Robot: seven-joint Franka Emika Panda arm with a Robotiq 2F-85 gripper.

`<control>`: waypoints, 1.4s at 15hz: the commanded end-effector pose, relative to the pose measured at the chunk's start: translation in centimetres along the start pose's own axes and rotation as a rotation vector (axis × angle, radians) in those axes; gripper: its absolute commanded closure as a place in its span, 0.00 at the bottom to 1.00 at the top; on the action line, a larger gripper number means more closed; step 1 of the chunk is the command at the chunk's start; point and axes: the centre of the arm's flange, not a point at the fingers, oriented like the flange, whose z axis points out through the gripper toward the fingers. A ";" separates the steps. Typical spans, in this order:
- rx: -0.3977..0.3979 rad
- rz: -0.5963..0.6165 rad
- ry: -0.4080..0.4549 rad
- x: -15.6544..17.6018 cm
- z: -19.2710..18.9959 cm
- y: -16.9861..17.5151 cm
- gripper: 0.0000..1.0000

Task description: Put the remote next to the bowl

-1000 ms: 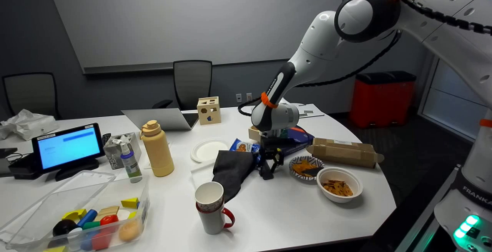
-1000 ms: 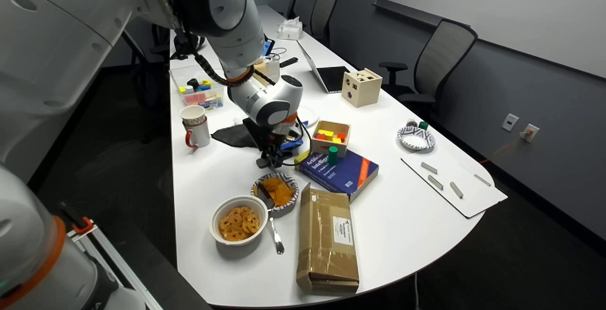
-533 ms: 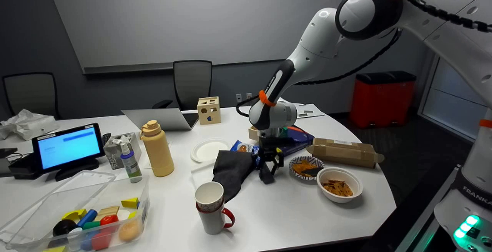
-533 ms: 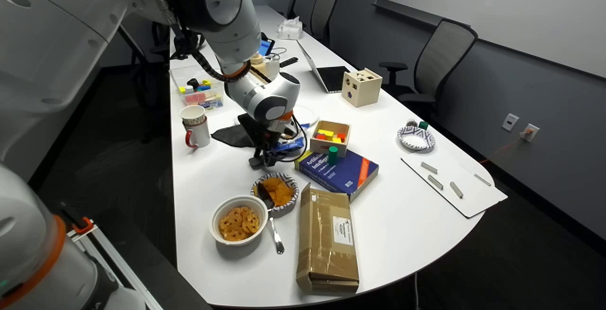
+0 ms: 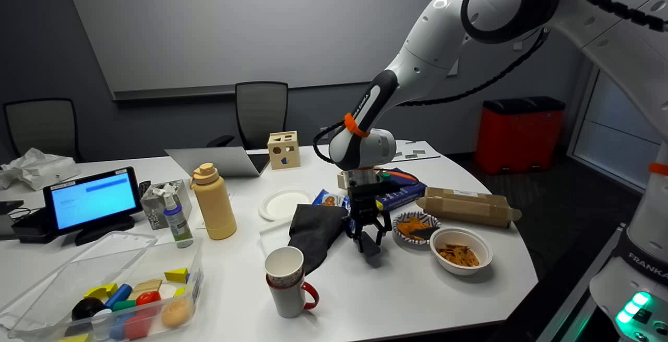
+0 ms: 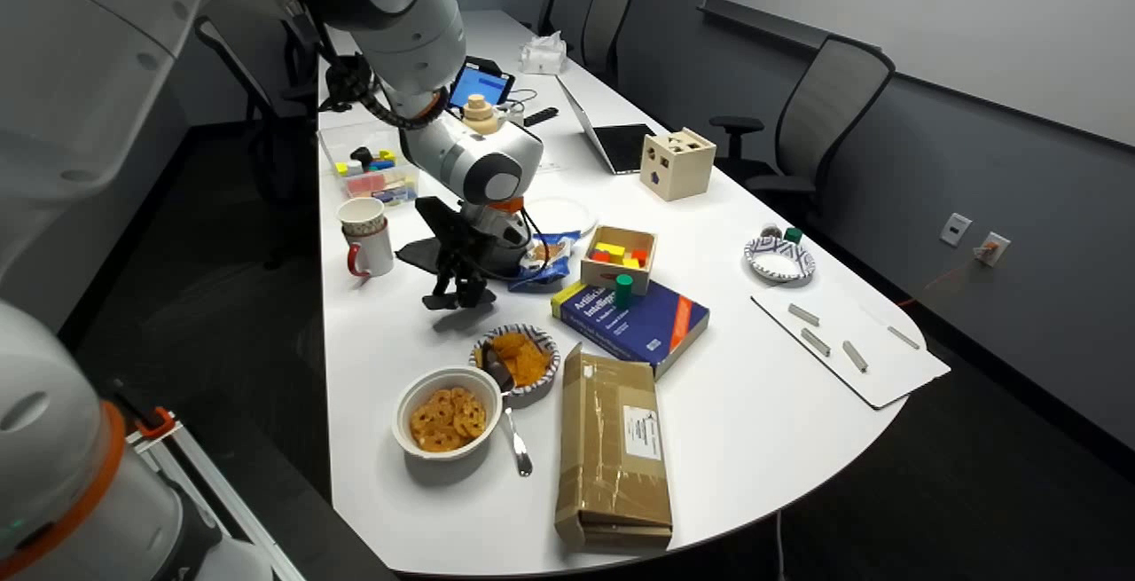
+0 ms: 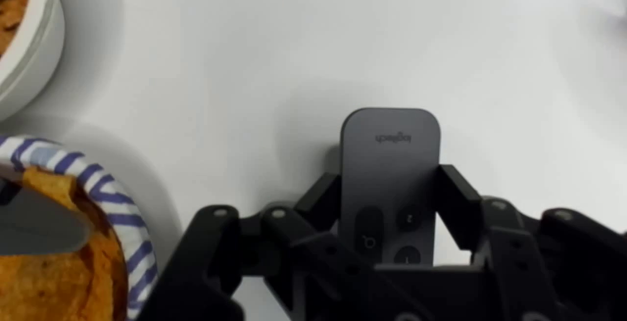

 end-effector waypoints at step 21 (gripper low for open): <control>-0.209 -0.003 -0.167 -9.1 8.0 7.5 0.22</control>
